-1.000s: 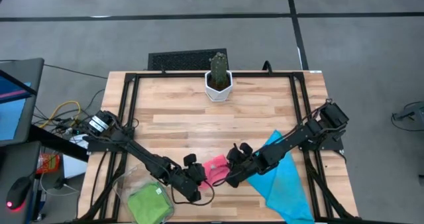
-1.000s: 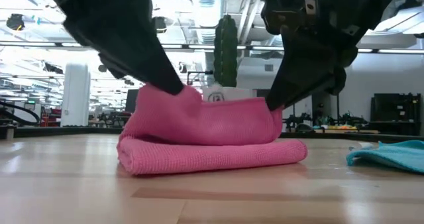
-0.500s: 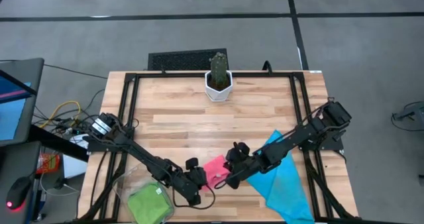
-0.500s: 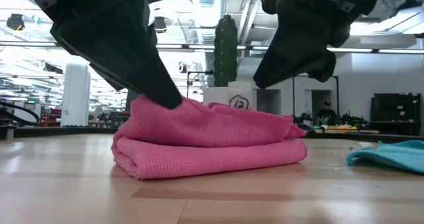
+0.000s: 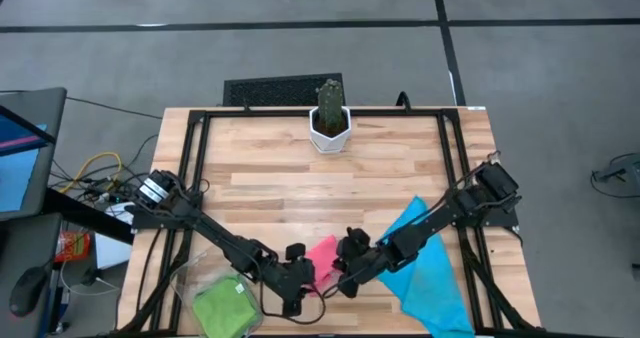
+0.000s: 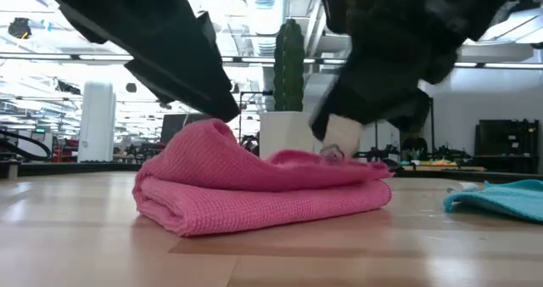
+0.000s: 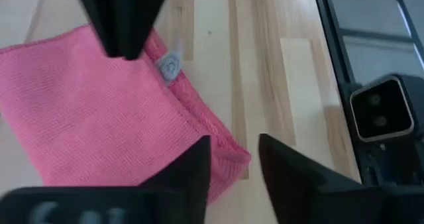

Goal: Fold microfiber towels
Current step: Fold the pink microfiber cloth

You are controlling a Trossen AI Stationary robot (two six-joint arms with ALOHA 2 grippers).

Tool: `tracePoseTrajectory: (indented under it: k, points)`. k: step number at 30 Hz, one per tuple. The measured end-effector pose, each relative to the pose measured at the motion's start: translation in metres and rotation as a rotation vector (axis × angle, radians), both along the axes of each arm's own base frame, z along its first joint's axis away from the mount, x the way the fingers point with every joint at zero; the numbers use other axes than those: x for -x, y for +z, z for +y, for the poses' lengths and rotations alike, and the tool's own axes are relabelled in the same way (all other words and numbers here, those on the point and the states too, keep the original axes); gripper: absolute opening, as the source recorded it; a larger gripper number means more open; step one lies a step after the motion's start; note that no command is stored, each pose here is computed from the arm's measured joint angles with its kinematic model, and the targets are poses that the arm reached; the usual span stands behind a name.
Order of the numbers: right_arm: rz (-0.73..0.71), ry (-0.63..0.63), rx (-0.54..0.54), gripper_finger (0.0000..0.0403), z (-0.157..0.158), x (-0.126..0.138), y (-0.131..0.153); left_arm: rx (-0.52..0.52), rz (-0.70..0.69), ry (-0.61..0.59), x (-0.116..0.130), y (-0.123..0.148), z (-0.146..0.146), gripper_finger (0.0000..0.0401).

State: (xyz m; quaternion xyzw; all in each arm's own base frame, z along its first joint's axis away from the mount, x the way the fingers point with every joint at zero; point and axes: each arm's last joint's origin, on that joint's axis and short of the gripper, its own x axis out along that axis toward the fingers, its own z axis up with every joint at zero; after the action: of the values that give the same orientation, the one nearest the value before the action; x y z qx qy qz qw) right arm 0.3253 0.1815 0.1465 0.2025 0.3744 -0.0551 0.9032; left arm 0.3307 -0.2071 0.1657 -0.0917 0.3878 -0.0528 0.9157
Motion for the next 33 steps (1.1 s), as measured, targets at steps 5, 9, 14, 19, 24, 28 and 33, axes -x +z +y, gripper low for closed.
tracePoseTrajectory:
  k: [5,9,14,19,24,28,33]
  points:
    - [0.046,0.010,0.002,0.0069,0.007,0.004,-0.013,0.014,0.048,-0.022,-0.006,0.011,0.005,0.0190]
    - [0.061,-0.002,-0.016,0.0069,0.011,0.004,-0.022,0.026,-0.002,0.063,-0.008,0.026,0.007,0.0213]
    - [0.083,0.012,-0.028,0.0069,0.015,0.005,-0.028,-0.005,-0.019,0.189,0.002,0.014,-0.002,0.0195]
    - [0.090,0.019,-0.018,0.0069,0.015,0.007,-0.028,-0.052,-0.048,0.261,0.017,0.005,-0.012,0.0155]
    - [0.092,0.012,-0.017,0.0069,0.012,0.006,-0.028,-0.073,-0.087,0.264,0.025,-0.004,-0.022,0.0121]
    - [0.084,0.005,-0.022,0.0069,0.011,0.004,-0.028,-0.069,-0.098,0.285,0.023,-0.015,-0.023,0.0107]
    - [0.073,0.000,-0.037,0.0069,0.011,0.003,-0.027,-0.061,-0.084,0.282,0.019,-0.027,-0.023,0.0103]
